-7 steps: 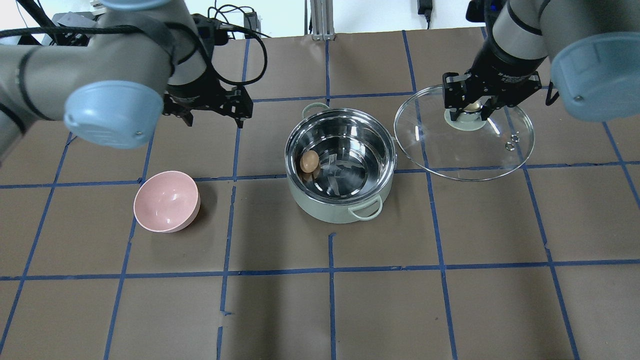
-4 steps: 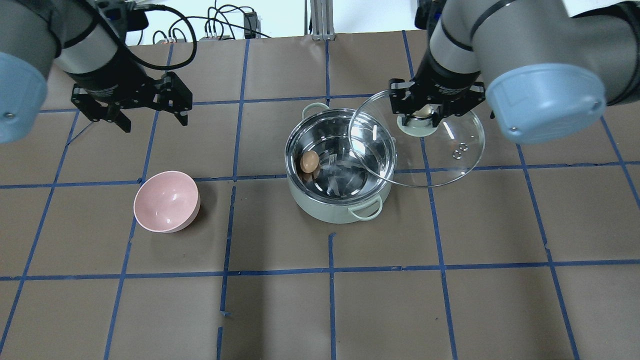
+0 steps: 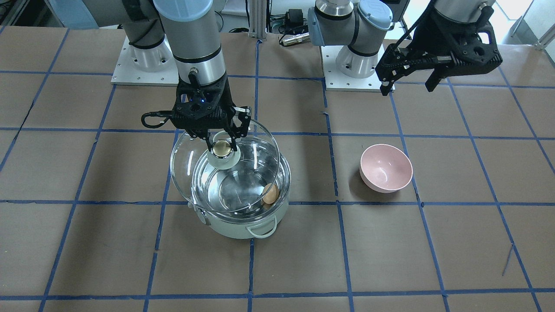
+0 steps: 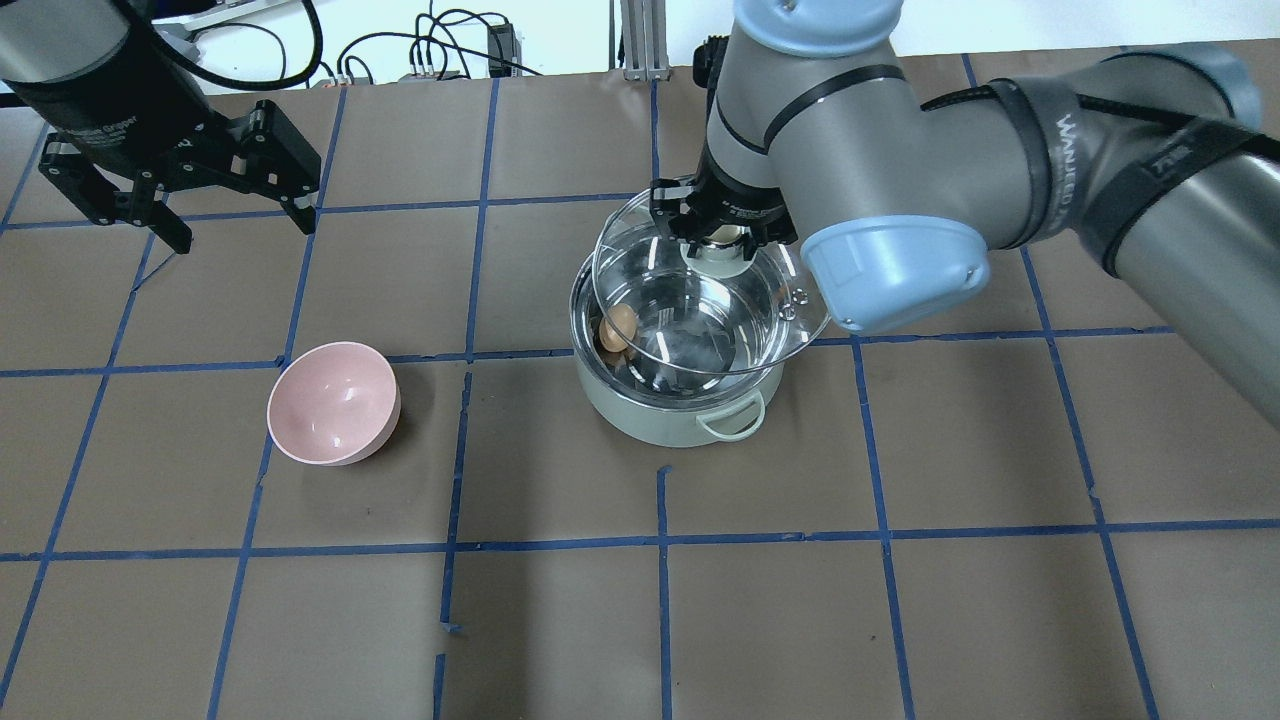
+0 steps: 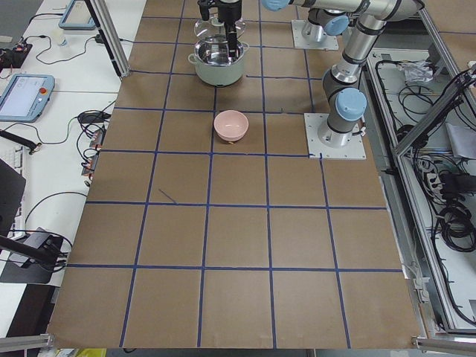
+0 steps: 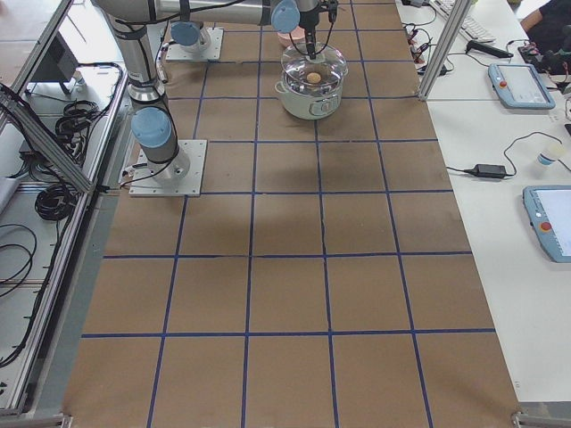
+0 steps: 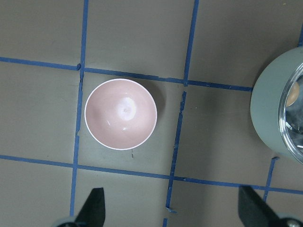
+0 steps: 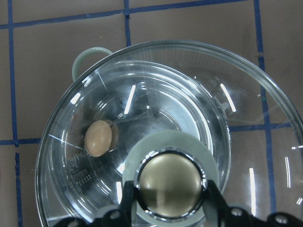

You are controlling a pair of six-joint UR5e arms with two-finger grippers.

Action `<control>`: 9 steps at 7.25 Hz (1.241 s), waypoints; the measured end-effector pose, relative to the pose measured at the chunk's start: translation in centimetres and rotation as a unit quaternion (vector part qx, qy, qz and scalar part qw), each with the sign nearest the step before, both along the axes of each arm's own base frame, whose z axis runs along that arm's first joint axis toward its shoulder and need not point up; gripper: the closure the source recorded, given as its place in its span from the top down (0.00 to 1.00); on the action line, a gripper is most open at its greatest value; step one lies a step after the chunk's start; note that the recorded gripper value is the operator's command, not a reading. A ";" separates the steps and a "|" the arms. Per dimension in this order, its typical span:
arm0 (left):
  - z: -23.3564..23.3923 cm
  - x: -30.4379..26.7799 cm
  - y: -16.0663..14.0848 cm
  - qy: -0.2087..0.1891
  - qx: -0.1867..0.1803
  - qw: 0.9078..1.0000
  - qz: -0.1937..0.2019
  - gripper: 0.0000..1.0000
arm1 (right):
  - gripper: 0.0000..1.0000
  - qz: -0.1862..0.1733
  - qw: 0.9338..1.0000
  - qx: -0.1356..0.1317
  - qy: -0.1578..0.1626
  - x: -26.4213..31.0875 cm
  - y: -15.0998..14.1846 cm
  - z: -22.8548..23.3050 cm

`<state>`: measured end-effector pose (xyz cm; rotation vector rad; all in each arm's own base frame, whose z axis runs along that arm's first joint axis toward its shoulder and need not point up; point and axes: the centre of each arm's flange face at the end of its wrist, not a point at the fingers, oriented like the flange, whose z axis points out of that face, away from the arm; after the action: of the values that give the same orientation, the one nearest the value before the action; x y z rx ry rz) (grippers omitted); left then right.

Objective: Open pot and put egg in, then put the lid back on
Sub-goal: 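Move the glass lid with the right gripper back over the pot, then lower the lid onto the pot with the right gripper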

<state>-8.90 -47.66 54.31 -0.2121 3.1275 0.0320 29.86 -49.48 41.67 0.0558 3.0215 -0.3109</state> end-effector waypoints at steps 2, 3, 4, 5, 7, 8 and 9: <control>0.1 -0.3 1.0 0.000 0.011 1.000 -0.004 1.00 | 0.37 0.009 1.000 -0.007 -0.002 1.2 -0.7 -1.5; 0.0 -0.4 1.3 0.000 0.014 1.000 -0.006 1.00 | 0.37 0.014 1.000 -0.011 -0.008 1.9 -0.9 -2.1; -0.1 -0.4 1.5 0.000 0.014 1.000 -0.007 1.00 | 0.37 0.019 1.000 -0.012 -0.020 2.4 -1.0 -2.4; -0.2 -0.4 1.7 0.001 0.015 1.000 -0.007 1.00 | 0.37 0.022 0.999 -0.012 -0.029 2.8 -1.0 -2.6; -0.2 -0.2 1.5 0.001 0.007 1.000 -0.005 1.00 | 0.37 0.029 0.999 -0.007 -0.030 3.3 -0.5 -3.2; -0.1 0.0 1.3 0.000 -0.003 1.000 -0.006 1.00 | 0.37 0.032 0.999 -0.004 -0.026 3.4 -0.2 -3.7; 0.0 0.1 1.1 -0.001 -0.010 1.000 -0.014 1.00 | 0.37 0.032 0.999 -0.002 -0.020 3.3 0.0 -4.1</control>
<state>-8.77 -46.56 54.35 -0.1695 3.1288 0.0008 33.12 -49.48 37.55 -0.0359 2.9747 -0.3067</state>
